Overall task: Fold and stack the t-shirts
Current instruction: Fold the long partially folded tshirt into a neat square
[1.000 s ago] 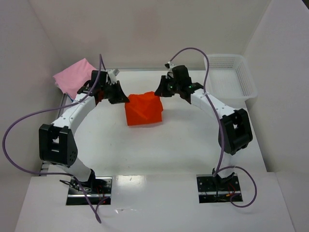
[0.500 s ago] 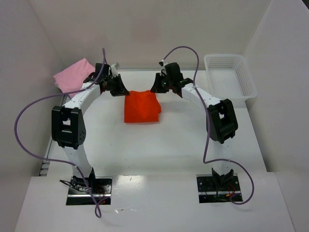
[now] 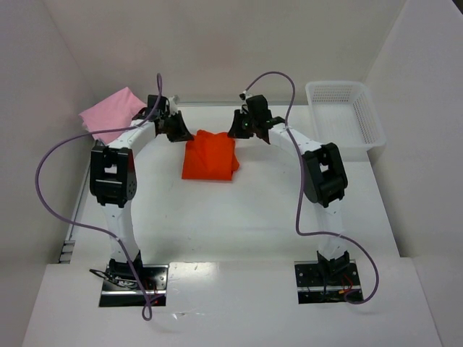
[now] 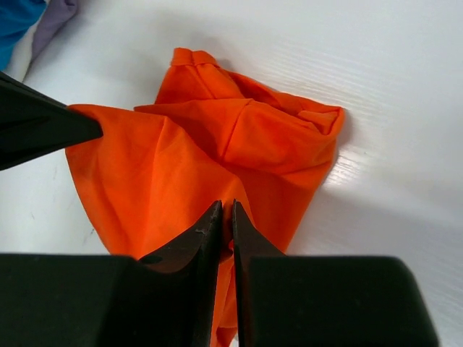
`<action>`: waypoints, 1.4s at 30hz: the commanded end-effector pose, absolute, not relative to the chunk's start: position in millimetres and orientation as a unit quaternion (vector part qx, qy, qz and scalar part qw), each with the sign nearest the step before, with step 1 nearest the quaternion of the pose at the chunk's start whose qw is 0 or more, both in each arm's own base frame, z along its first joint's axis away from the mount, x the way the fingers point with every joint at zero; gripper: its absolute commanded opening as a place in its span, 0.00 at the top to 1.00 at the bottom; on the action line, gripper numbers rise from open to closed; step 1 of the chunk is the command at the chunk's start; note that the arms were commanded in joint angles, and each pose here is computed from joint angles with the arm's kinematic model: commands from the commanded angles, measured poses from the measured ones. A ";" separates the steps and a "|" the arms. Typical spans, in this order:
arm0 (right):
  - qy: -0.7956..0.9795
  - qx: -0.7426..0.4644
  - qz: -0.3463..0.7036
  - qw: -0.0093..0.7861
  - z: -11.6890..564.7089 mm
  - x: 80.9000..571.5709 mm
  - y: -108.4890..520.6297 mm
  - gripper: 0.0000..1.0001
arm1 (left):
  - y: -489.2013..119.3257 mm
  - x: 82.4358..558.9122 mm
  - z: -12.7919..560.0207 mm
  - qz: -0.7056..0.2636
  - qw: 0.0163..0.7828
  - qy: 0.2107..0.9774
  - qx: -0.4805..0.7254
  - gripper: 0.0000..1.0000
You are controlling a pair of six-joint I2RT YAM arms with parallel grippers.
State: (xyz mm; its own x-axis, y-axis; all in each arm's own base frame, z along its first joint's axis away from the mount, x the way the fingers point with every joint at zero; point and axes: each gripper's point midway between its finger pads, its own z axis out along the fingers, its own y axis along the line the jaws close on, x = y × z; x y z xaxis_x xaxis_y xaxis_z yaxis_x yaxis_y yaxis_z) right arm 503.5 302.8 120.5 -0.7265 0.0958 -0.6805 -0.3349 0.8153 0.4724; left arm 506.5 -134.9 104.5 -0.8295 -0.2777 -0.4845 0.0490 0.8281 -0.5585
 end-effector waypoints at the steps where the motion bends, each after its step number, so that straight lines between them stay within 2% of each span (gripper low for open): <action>1: 0.863 -0.056 0.286 0.412 140.9 529.1 292.7 0.84 | -133.4 536.1 128.3 -0.292 0.338 0.894 -0.048 0.96; 5: 0.861 -0.049 0.283 0.419 142.6 535.7 283.4 0.86 | -134.5 550.0 135.8 -0.293 0.351 0.888 -0.044 1.00; 12: 0.845 -0.045 0.287 0.449 175.6 544.9 278.5 0.90 | -132.8 559.4 163.5 -0.303 0.378 0.874 -0.035 1.00; 22: 0.831 -0.054 0.295 0.469 200.7 549.4 281.6 0.92 | -137.6 569.8 197.8 -0.317 0.408 0.856 -0.017 1.00; 26: 0.816 -0.054 0.294 0.494 228.1 553.4 275.0 0.92 | -138.7 581.7 205.9 -0.320 0.421 0.848 -0.016 1.00; 32: 0.813 -0.036 0.282 0.509 231.9 567.3 251.3 0.92 | -143.2 607.6 217.3 -0.332 0.437 0.836 -0.014 1.00; 34: 0.819 -0.026 0.280 0.500 217.2 574.2 247.1 0.92 | -149.4 613.8 198.3 -0.333 0.420 0.844 -0.016 1.00; 35: 0.816 -0.026 0.281 0.505 219.7 575.6 247.5 0.92 | -150.3 621.1 211.4 -0.336 0.433 0.836 -0.014 1.00; 42: 0.819 0.002 0.272 0.505 197.2 604.1 229.1 0.92 | -154.5 663.1 180.9 -0.333 0.435 0.835 -0.046 0.98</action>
